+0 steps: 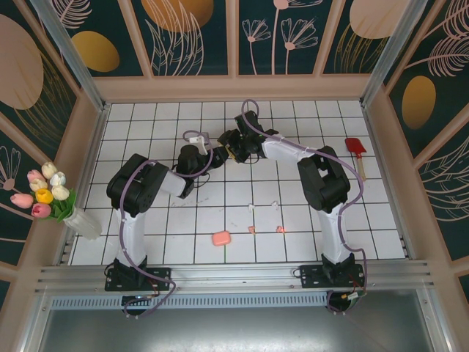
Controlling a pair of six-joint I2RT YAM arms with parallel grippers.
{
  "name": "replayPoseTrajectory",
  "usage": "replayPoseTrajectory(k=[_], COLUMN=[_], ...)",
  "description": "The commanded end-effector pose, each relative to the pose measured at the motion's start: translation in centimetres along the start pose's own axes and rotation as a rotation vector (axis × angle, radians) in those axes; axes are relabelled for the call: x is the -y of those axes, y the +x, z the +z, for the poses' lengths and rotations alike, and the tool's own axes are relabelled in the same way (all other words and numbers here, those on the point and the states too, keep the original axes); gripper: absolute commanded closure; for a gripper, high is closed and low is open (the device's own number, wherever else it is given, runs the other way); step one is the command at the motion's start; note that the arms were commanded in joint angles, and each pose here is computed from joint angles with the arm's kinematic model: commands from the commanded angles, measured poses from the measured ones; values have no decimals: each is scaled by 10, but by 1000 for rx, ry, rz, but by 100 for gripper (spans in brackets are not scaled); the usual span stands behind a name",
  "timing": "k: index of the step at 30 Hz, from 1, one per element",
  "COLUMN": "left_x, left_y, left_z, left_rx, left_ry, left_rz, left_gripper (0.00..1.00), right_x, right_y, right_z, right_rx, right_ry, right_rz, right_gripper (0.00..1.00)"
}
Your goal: Insert wireless bluetooth earbuds into charging case
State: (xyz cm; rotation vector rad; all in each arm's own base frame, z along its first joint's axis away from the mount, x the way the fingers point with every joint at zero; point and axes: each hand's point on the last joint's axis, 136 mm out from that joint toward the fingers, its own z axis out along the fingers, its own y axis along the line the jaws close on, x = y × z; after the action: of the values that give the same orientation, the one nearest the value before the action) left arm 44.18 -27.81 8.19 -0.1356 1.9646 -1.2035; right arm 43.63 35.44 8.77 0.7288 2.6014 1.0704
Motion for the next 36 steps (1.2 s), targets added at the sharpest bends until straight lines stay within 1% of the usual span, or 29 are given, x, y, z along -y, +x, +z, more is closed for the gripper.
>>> replayPoseTrajectory(k=[1, 3, 6, 9, 10, 12, 16, 18, 21, 24, 27, 32, 36], left_x=[5, 6, 8, 11, 12, 17, 34, 47, 66, 76, 90, 101, 109], left_y=[-6, -5, -4, -2, -1, 1, 8, 14, 22, 32, 33, 37, 34], left_z=[8, 8, 8, 6, 5, 3, -1, -2, -6, -12, -15, -22, -25], left_rx=[14, 9, 0, -11, -18, -36, -110, -178, -274, -359, -412, -478, -484], left_ry=[23, 29, 40, 47, 51, 63, 118, 165, 241, 284, 331, 371, 391], left_rz=[16, 16, 15, 17, 20, 29, 77, 106, 153, 180, 201, 214, 220], left_gripper=[80, 82, 84, 86, 86, 87, 88, 88, 87, 87, 87, 87, 87], right_x=[-20, -21, -22, -25, -28, -25, -7, 7, 27, 37, 40, 42, 43], right_y=[12, 10, 0, -21, -22, -44, -67, -73, -76, -66, -44, -10, 4], right_z=[-20, -22, -29, -48, -56, -76, -112, -128, -153, -175, -187, -192, -186], right_rx=[-19, -15, 7, 62, 77, 130, 198, 223, 267, 292, 275, 198, 158], right_ry=[-55, -59, -67, -96, -109, -127, -145, -169, -213, -284, -343, -456, -500], right_rz=[-20, -17, -4, 17, 13, 21, -23, -73, -203, -376, -531, -635, -658], right_gripper=[38, 34, 24, 15, 13, 12, 12, 13, 13, 14, 14, 15, 17])
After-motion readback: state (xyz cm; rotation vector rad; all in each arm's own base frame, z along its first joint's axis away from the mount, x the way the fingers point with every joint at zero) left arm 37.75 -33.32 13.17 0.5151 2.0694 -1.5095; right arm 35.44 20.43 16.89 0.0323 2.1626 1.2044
